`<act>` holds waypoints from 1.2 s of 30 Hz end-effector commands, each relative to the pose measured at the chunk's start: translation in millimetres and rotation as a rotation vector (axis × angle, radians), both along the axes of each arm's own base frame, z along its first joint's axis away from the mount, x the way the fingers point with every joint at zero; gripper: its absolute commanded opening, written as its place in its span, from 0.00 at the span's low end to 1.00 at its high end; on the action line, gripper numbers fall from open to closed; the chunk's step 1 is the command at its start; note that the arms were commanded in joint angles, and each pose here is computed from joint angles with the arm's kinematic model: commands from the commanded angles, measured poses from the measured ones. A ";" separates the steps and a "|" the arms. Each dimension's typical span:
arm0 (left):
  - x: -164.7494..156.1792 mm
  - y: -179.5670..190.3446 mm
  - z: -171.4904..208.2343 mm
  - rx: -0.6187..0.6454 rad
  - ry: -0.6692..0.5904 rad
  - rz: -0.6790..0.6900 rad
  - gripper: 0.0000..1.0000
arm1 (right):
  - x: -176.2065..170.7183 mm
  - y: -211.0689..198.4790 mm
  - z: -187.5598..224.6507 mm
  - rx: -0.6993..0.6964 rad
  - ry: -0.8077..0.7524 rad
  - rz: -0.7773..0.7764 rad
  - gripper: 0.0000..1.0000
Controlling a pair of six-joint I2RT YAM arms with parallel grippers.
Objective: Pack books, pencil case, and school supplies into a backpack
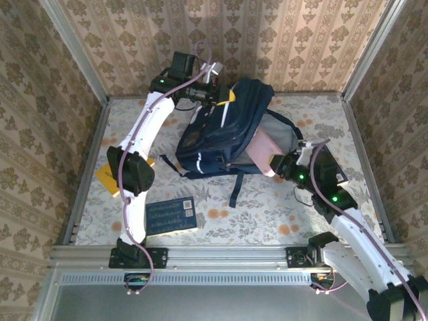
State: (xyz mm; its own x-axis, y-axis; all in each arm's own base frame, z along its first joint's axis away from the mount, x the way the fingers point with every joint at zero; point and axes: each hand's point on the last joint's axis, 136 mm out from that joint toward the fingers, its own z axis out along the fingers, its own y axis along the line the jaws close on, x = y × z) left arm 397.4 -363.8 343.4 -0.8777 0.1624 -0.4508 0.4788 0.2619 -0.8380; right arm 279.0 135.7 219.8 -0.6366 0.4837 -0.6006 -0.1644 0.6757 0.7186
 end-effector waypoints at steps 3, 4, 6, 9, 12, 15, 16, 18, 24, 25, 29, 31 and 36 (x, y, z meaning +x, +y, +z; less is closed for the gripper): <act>-30.8 1.0 75.8 -0.188 -0.176 -0.130 0.00 | 5.7 34.4 31.4 0.145 -0.042 0.175 0.34; -31.8 -0.5 75.7 -0.191 -0.175 -0.135 0.00 | 9.5 36.3 30.7 0.158 -0.031 0.176 0.34; -36.6 -4.6 78.2 -0.204 -0.177 -0.157 0.00 | 18.1 39.7 27.5 0.176 0.003 0.173 0.33; -40.8 -9.5 82.4 -0.219 -0.188 -0.178 0.00 | 34.0 51.9 18.2 0.187 0.094 0.189 0.30; -41.5 -11.8 87.0 -0.235 -0.199 -0.193 0.00 | 50.1 73.0 2.4 0.165 0.182 0.225 0.29; -42.3 -15.2 90.1 -0.258 -0.194 -0.215 0.00 | 69.3 91.1 -12.0 0.141 0.207 0.219 0.30; -43.5 -16.1 90.9 -0.262 -0.197 -0.222 0.00 | 77.6 96.9 -15.5 0.145 0.208 0.212 0.32; -45.1 -18.0 90.5 -0.264 -0.198 -0.229 0.00 | 93.6 109.1 -31.3 0.153 0.249 0.198 0.34; -42.4 -19.4 90.4 -0.273 -0.197 -0.236 0.00 | 126.2 154.5 -68.4 0.108 0.324 0.190 0.53; -40.4 -18.8 89.4 -0.272 -0.195 -0.232 0.00 | 129.9 161.8 -74.9 0.120 0.340 0.199 0.56; -28.2 -11.5 86.4 -0.269 -0.185 -0.203 0.00 | 139.0 159.5 -76.5 0.147 0.317 0.156 0.73; -22.1 -7.1 83.2 -0.264 -0.176 -0.185 0.00 | 136.6 149.7 -62.9 0.130 0.250 0.139 0.79; 11.0 19.3 64.8 -0.214 -0.144 -0.067 0.00 | 120.7 110.7 -23.4 0.088 0.089 0.090 0.87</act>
State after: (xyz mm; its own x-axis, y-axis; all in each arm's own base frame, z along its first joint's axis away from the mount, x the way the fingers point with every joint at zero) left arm 407.1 -364.8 361.0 -0.8831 0.1547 -0.4430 0.4618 0.1191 -0.8790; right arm 402.6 267.2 161.2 -0.8111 0.4418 -0.3833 -0.0722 0.5747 0.8152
